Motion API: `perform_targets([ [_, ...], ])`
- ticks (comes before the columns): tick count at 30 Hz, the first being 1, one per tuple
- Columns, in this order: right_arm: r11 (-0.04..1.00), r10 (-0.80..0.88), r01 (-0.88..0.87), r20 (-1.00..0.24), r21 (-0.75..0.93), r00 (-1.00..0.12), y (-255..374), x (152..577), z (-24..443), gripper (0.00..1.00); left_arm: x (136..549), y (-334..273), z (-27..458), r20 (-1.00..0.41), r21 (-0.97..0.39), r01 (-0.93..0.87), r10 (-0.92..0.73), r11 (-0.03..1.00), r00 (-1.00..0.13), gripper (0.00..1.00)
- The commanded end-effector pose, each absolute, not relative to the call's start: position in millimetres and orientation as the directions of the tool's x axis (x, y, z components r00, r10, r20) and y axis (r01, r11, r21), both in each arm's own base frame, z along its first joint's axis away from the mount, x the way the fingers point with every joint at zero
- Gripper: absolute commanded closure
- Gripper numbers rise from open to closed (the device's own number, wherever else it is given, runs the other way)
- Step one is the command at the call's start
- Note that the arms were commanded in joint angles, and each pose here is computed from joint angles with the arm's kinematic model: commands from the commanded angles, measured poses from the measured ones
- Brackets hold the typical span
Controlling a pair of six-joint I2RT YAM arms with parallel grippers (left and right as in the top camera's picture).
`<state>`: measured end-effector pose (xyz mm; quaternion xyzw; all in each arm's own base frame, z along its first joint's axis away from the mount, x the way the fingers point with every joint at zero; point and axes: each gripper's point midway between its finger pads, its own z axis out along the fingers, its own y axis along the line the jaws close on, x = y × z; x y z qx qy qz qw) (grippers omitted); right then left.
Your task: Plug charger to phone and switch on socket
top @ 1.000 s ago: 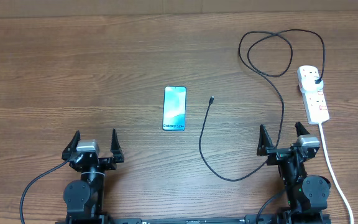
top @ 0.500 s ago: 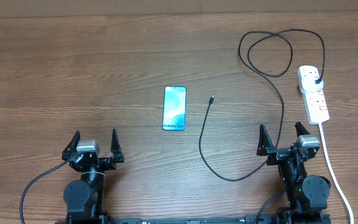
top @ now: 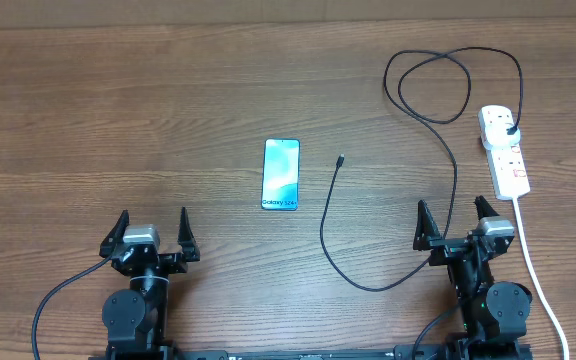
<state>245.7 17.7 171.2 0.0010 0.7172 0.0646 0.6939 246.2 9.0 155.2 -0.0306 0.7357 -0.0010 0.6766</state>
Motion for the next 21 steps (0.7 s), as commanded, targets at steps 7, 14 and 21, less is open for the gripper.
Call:
perform_targets([
  [7, 0.993, 0.086, -0.082, -0.996, 0.089, -0.031, 16.4, 245.8, 169.9, 0.00, 246.0, 9.4, 155.7, -0.997, -0.022, -0.041, -0.025, 0.999, -0.077, 0.00],
  [14, 0.993, 0.086, -0.082, -0.996, 0.089, -0.030, 16.4, 245.8, 170.0, 0.00, 246.0, 9.4, 155.7, -0.997, -0.022, -0.041, -0.025, 0.999, -0.077, 0.00],
  [21, 0.993, 0.086, -0.082, -0.996, 0.089, -0.031, 16.4, 245.8, 169.9, 0.00, 246.0, 8.0, 155.7, -0.996, -0.036, -0.034, -0.038, 0.999, -0.077, 0.00],
])
